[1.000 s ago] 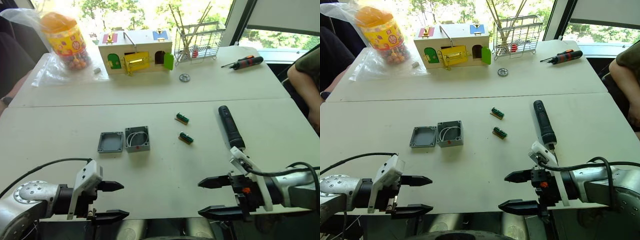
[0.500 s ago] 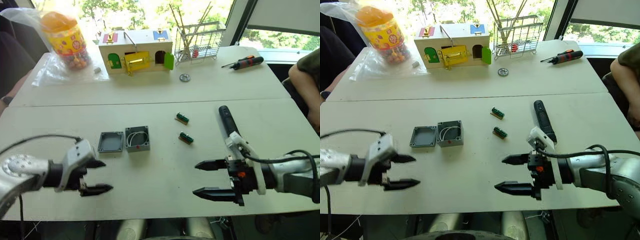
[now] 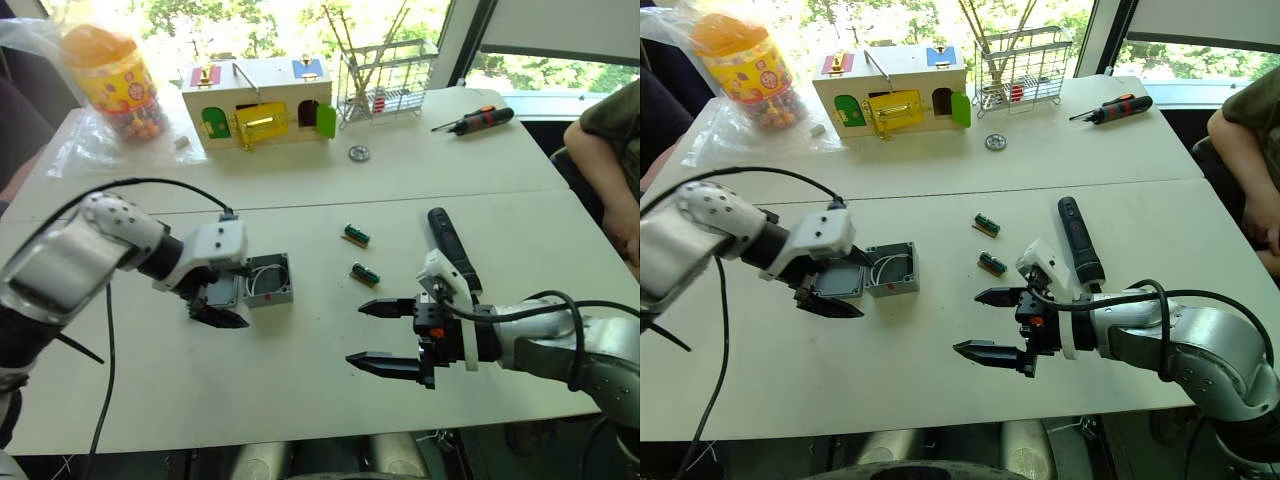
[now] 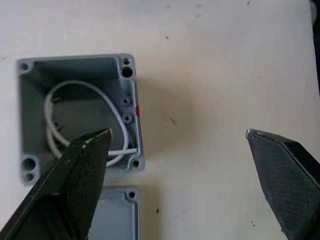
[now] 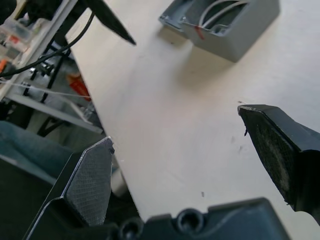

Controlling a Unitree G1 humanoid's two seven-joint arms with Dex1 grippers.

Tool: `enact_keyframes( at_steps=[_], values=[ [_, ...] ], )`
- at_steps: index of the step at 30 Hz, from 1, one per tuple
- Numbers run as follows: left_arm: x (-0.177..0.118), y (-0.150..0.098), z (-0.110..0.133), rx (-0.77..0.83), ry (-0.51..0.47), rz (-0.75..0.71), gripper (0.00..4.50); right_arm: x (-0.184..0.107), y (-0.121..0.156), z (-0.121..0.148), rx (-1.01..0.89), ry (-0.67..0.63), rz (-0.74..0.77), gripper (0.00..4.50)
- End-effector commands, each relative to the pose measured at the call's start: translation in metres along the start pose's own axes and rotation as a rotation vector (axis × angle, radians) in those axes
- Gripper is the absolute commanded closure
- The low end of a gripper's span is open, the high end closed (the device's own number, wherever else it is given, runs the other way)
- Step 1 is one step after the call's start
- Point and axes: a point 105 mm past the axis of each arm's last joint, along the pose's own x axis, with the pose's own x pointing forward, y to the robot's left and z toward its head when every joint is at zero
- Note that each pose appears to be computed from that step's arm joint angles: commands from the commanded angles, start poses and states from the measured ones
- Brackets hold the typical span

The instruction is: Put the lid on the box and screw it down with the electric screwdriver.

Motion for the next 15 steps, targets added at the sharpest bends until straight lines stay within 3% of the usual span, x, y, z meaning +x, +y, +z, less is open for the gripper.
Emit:
enact_keyframes(
  at_steps=[1, 8, 11, 15],
  values=[
    [0.01, 0.011, 0.001, 0.026, 0.024, 0.014, 0.1, 0.004, 0.003, 0.005, -0.041, -0.047, -0.02, 0.0],
    [0.025, 0.017, -0.003, 0.049, 0.038, -0.006, 0.1, 0.009, 0.003, 0.006, -0.039, -0.084, -0.055, 0.0],
    [0.028, 0.017, -0.003, 0.065, 0.039, -0.008, 0.91, 0.009, 0.002, 0.007, -0.037, -0.092, -0.069, 0.0],
    [0.031, 0.019, 0.0, 0.083, 0.029, -0.002, 2.88, 0.009, 0.002, 0.008, -0.036, -0.099, -0.08, 0.0]
  ],
)
